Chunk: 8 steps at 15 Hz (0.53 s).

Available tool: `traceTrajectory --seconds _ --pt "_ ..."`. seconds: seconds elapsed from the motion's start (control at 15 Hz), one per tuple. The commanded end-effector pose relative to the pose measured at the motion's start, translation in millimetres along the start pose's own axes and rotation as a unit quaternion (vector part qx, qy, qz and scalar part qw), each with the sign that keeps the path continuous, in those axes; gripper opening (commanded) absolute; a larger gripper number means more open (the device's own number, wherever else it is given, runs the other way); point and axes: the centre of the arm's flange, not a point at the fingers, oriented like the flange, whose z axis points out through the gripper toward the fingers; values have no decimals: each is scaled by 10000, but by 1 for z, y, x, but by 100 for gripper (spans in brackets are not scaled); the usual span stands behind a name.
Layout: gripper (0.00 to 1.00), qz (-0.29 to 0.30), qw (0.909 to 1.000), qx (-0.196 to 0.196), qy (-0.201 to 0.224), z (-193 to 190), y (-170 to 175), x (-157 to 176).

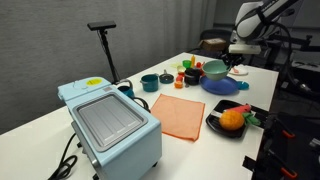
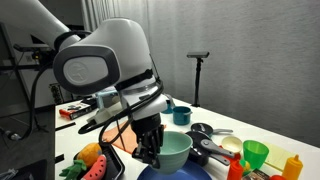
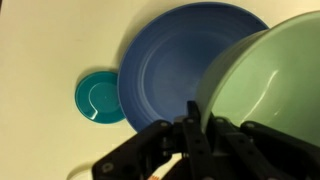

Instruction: Put the bowl on top of the plate

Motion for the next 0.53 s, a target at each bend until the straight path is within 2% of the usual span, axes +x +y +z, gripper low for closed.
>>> traceTrajectory --seconds 0.0,0.4,0.47 --pt "2 466 9989 9 108 11 2 -14" --pt "2 1195 9928 -85 82 32 11 -21" --pt "8 1292 9915 -75 99 33 9 -21"
